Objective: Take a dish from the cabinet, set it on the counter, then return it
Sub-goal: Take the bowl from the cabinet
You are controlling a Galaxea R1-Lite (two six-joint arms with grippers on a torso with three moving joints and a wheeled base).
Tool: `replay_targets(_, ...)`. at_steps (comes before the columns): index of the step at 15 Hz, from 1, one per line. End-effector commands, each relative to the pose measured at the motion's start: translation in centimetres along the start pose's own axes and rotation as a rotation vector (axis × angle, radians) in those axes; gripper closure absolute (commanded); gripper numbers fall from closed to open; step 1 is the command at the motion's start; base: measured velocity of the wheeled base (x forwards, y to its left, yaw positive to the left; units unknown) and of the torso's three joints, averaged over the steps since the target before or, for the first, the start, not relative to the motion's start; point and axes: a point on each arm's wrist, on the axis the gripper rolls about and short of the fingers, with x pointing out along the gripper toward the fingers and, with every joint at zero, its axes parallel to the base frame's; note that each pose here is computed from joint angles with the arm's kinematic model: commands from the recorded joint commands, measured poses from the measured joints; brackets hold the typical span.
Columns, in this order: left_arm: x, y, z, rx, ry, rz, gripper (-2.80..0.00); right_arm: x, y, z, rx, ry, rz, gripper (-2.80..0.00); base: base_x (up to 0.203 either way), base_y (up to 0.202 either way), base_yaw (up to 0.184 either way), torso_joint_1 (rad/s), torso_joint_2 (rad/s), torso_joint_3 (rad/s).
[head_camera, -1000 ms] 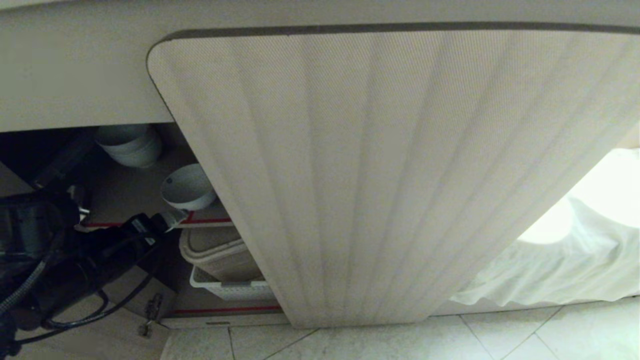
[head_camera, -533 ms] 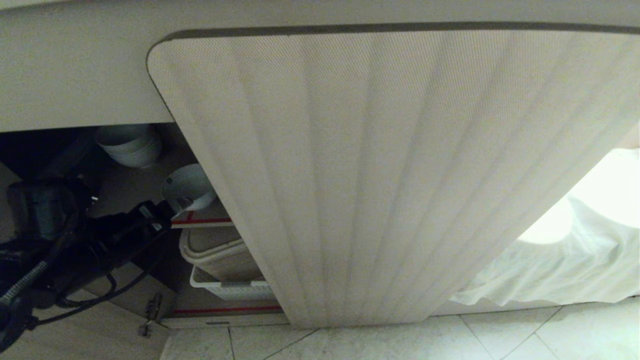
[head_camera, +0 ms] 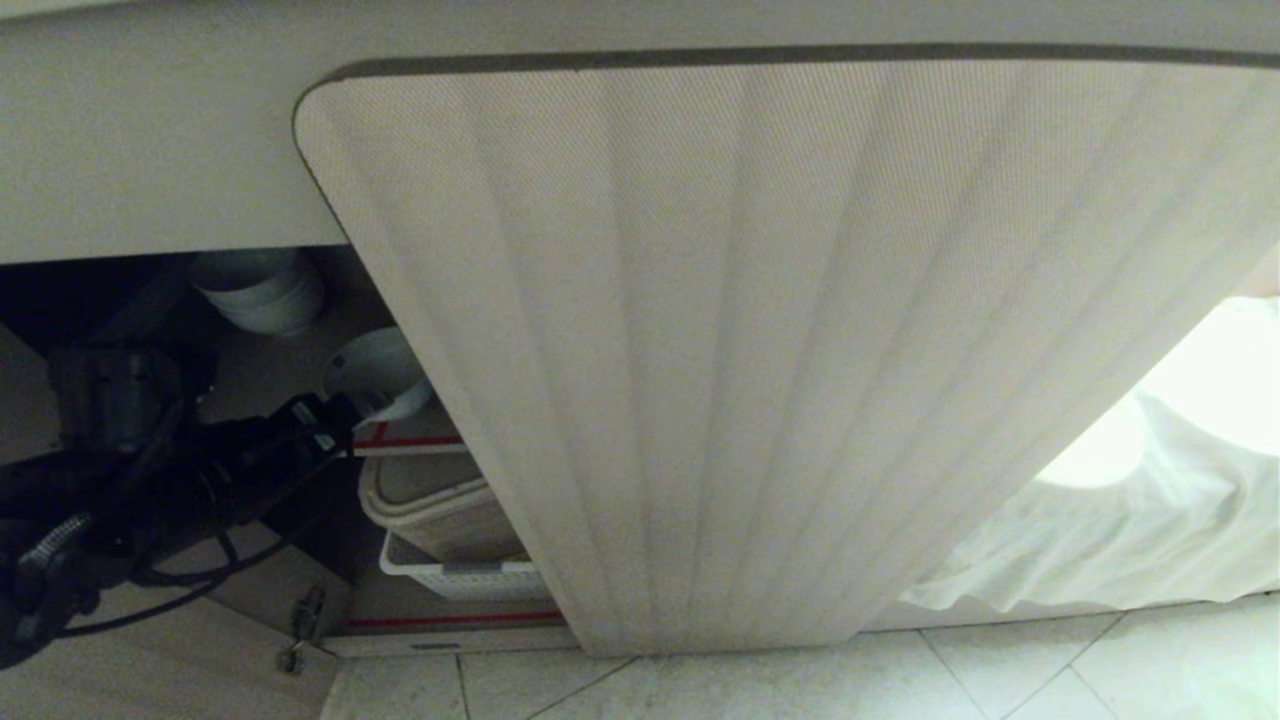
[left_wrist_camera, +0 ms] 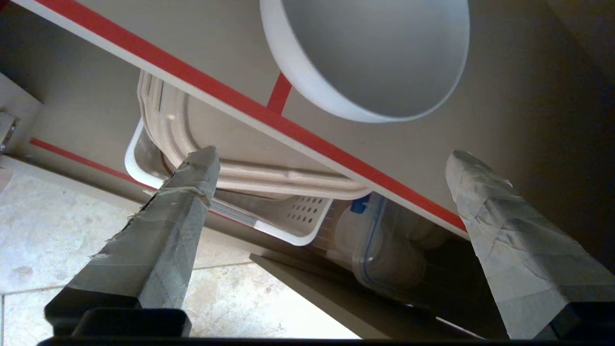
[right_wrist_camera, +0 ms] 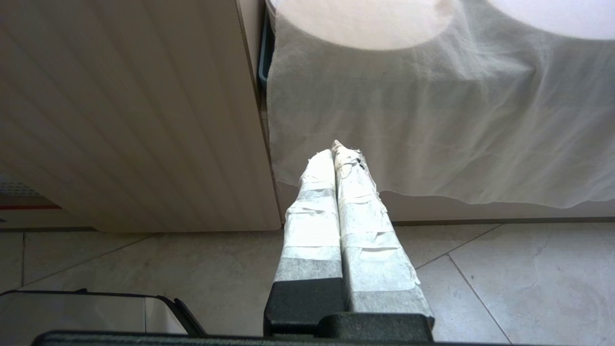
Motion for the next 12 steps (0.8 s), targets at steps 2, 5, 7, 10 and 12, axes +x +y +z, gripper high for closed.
replay_targets(2,0.3,-0.2,0.2,-0.004,0.003,0.003,-2.80,0.0,0.0,0.0,0.000,0.001,0.000,0.00,0.000,0.000,0.000,0.000,0.00,0.000)
replay_targets(5,0.7,-0.4,0.5,-0.005,0.015,0.016,-2.80,0.0,0.0,0.0,-0.001,0.001,0.001,0.00,0.000,0.000,0.000,0.000,0.00,0.000)
replay_targets(7,1.3,-0.4,0.7,-0.006,0.013,0.033,-2.80,0.0,0.0,0.0,0.000,0.001,0.001,0.00,0.000,0.000,0.000,0.000,0.00,0.000)
replay_targets(10,1.9,-0.7,1.1,-0.007,0.000,0.040,-2.80,0.0,0.0,0.0,0.000,0.001,0.000,0.00,0.000,0.000,0.000,0.000,0.00,0.000)
replay_targets(12,2.3,-0.9,1.6,-0.009,-0.010,0.040,-2.80,0.0,0.0,0.0,0.000,0.001,0.001,0.00,0.000,0.000,0.000,0.000,0.00,0.000)
